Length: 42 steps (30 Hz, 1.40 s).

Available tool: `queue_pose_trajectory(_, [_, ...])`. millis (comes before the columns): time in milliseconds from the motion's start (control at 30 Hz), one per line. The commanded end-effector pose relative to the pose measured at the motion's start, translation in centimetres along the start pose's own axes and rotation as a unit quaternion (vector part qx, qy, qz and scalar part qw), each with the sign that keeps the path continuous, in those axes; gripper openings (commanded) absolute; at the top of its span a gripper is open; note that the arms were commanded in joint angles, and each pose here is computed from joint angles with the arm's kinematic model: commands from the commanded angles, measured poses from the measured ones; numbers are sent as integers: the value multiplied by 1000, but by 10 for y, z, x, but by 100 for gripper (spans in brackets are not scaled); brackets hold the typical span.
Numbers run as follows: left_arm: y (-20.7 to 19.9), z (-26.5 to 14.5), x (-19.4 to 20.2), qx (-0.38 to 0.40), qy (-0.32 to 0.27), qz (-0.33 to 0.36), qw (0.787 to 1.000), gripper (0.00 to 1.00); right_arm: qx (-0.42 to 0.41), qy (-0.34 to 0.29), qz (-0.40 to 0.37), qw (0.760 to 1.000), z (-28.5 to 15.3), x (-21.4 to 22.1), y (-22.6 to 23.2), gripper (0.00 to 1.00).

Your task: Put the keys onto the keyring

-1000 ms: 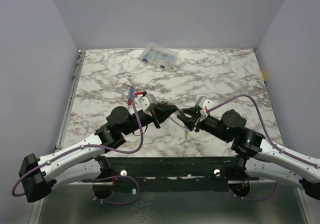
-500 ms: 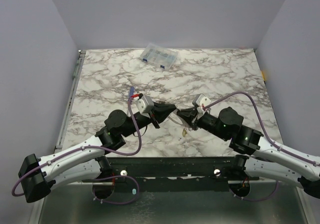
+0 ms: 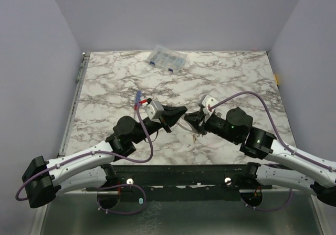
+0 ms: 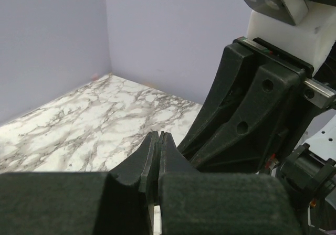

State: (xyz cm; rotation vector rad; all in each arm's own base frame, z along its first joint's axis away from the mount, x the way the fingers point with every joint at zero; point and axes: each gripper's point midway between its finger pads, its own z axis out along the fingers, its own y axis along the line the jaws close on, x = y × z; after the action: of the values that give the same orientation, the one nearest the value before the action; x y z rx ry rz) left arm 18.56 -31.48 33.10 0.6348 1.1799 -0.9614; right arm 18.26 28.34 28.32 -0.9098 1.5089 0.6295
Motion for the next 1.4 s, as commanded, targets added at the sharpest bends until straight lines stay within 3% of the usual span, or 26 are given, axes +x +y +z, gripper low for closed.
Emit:
queue_pose_trajectory(0, [0, 4, -7, -4, -25, 11, 1000, 0, -33, -53, 6, 998, -11, -27, 12, 34])
queue_pose_trajectory(67, [-4, 4, -9, 6, -30, 10, 999, 0, -32, -57, 4, 998, -13, -23, 12, 54])
queue_pose_trajectory(133, [-8, 3, -13, 18, -35, 12, 999, 0, -26, -60, 6, 998, -16, -20, 10, 63])
queue_pose_trajectory(533, [-24, -4, -25, 56, -56, -9, 997, 0, 35, -88, -1, 995, -28, -25, -13, 82])
queue_pose_trajectory(767, [-28, -3, -24, 60, -63, -23, 996, 0, 26, -96, 12, 995, -10, -30, -8, 80])
queue_pose_trajectory(1033, [-29, -3, -25, 57, -68, -27, 996, 0, 35, -66, 29, 997, 5, -24, -9, 61])
queue_pose_trajectory(1233, [-28, -3, -25, 54, -73, -30, 995, 0, 36, -60, 31, 997, 7, -18, -9, 60])
queue_pose_trajectory(1367, [-28, -2, -26, 50, -76, -31, 995, 0, 35, -59, 25, 997, 6, -15, -8, 51])
